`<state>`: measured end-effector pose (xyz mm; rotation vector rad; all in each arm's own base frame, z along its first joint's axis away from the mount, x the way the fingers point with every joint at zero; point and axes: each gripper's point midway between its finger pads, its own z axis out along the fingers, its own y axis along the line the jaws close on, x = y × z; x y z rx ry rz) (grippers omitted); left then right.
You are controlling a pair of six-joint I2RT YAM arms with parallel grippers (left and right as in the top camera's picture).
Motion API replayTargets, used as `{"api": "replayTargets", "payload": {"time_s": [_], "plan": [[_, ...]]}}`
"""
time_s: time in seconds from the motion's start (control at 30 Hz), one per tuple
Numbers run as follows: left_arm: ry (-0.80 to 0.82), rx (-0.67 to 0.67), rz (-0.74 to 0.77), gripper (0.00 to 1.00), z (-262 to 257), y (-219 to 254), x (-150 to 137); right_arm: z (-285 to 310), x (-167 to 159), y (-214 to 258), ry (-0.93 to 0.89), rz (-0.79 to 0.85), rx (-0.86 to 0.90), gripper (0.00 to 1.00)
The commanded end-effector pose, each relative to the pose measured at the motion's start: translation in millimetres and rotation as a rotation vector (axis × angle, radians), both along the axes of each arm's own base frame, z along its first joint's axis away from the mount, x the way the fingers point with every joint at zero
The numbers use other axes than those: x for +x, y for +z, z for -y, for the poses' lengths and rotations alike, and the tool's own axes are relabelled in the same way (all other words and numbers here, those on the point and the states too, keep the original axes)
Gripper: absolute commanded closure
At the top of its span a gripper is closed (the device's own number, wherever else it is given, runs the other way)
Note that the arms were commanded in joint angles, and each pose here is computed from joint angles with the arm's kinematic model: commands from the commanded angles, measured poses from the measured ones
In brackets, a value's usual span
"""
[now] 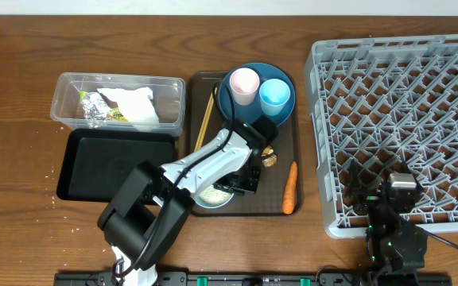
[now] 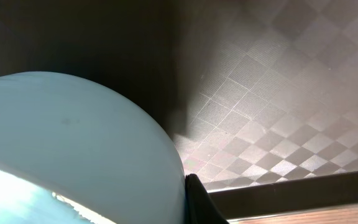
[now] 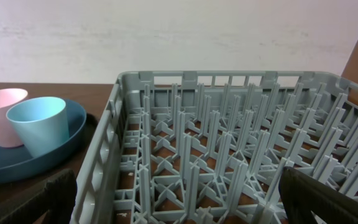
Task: Sort waste into correct bins and load items into the dishwasher rack
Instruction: 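Reach the left gripper to the light-blue rice bowl and grip its rim, then lift the bowl and carry it left over the black tray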
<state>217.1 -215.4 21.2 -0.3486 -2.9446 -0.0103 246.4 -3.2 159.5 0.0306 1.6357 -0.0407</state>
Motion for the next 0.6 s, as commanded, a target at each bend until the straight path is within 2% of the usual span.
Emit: {"api": "replayTargets", "payload": {"time_s": [0.0, 0.3, 0.43, 0.57], "plan": [[-0.014, -0.02, 0.038, 0.94, 3, 12, 9, 3, 0, -1, -0.017, -0.003, 0.003, 0.01], [-0.091, -0.065, 0.078, 0.94, 6, 27, 12, 3, 0, -1, -0.017, -0.003, 0.003, 0.01], [-0.156, -0.111, 0.134, 0.94, 10, 42, 18, 3, 0, -1, -0.017, -0.004, 0.003, 0.01], [-0.162, -0.075, 0.223, 0.94, 0, 57, 29, 3, 0, -1, -0.017, -0.003, 0.003, 0.01]]}}
